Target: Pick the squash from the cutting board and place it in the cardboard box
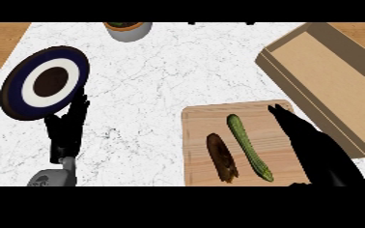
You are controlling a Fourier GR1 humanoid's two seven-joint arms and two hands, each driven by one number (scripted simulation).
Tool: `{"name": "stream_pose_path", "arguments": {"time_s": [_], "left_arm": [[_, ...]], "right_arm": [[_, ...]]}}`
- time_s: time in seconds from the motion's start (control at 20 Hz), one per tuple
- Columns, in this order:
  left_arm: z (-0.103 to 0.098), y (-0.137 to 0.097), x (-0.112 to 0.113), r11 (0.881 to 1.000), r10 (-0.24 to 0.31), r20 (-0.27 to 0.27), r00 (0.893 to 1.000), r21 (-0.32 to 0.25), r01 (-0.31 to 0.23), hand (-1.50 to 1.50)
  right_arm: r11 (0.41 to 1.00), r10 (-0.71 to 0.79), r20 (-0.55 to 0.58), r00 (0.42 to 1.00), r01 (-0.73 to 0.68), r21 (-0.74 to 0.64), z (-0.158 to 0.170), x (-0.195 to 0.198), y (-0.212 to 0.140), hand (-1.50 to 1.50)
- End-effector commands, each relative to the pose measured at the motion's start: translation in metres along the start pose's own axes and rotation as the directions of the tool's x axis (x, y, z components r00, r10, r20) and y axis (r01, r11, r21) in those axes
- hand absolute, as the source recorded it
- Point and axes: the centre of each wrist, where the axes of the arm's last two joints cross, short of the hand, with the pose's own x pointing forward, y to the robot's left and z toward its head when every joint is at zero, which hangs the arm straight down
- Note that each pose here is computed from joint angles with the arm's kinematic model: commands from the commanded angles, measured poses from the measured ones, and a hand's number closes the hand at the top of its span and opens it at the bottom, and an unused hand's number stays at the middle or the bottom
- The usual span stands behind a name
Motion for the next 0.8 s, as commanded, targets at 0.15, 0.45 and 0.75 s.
{"name": "stream_pose_path", "arguments": {"time_s": [0.15, 0.45, 0.75], "left_arm": [[-0.001, 0.001, 0.009, 1.0, -0.008, -0.003, 1.0, 0.002, 0.008, 0.0], [-0.001, 0.001, -0.008, 1.0, -0.005, -0.009, 1.0, 0.012, 0.005, 0.0], [-0.006, -0.026, 0.025, 1.0, 0.012, 0.004, 1.0, 0.001, -0.012, 0.0]], "right_arm": [[1.0, -0.006, -0.042, 0.999, 0.007, 0.02, -0.003, 0.023, 0.008, -1.5], [0.998, 0.049, -0.097, 0.994, -0.046, 0.032, -0.015, 0.048, 0.03, -1.5], [0.999, 0.034, -0.132, 0.991, -0.031, 0.027, -0.023, 0.038, 0.033, -1.5]]}}
